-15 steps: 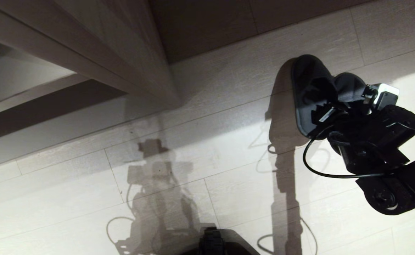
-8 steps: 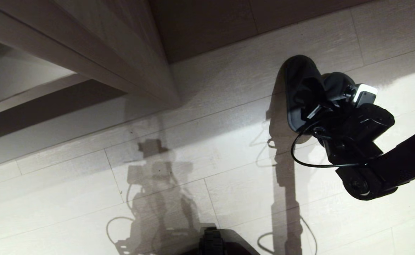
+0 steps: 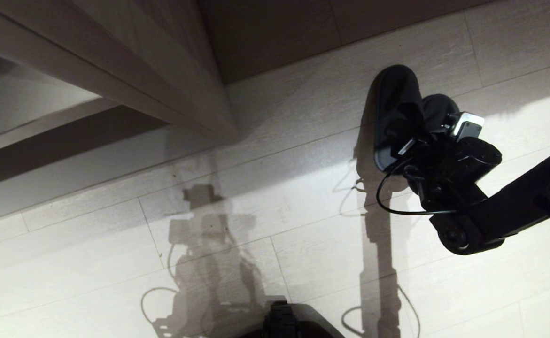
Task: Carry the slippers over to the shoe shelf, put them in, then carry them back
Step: Place the slippers on the floor
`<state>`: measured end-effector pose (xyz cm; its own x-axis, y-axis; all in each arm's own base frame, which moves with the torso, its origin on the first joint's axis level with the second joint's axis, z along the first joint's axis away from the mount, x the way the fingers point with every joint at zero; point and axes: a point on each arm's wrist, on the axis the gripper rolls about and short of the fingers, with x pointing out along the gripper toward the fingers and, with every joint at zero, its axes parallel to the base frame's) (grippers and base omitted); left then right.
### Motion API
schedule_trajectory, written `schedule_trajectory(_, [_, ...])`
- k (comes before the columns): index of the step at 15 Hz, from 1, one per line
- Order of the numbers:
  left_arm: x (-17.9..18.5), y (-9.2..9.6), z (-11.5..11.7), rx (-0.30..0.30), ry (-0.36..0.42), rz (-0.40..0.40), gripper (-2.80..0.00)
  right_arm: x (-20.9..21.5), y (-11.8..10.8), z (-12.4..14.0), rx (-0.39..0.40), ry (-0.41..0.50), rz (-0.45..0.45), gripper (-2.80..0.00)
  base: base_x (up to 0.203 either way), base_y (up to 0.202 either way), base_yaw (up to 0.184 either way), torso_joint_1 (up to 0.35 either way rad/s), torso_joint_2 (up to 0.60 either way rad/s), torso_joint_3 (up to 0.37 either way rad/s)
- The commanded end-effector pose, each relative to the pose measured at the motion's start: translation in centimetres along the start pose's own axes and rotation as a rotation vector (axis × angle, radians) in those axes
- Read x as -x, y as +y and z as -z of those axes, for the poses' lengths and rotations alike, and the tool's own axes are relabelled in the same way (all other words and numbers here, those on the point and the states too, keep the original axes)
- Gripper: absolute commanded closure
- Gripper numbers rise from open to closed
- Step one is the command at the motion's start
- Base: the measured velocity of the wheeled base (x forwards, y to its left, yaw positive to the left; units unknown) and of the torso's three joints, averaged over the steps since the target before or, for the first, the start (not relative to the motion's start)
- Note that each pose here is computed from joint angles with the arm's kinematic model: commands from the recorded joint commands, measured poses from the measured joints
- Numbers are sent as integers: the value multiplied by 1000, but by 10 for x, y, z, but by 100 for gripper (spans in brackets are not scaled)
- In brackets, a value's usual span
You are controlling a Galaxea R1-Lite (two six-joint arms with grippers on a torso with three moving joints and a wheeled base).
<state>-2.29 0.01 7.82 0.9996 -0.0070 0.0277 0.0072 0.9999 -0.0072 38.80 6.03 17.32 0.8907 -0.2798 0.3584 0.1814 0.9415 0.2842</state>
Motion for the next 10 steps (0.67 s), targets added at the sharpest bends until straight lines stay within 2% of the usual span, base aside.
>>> schedule_trajectory(1, [-1, 0, 2, 0, 8, -1, 0, 0, 0, 1, -3, -6, 2, 0, 0, 0, 0, 0, 0, 0])
schedule_trajectory(2, [-1, 0, 2, 0, 8, -1, 0, 0, 0, 1, -2, -4, 3, -280, 0, 0, 0, 0, 0, 0])
schedule_trajectory(10, [-1, 0, 2, 0, 8, -1, 0, 3, -3, 9, 11, 23, 7, -280, 0, 0, 0, 0, 0, 0])
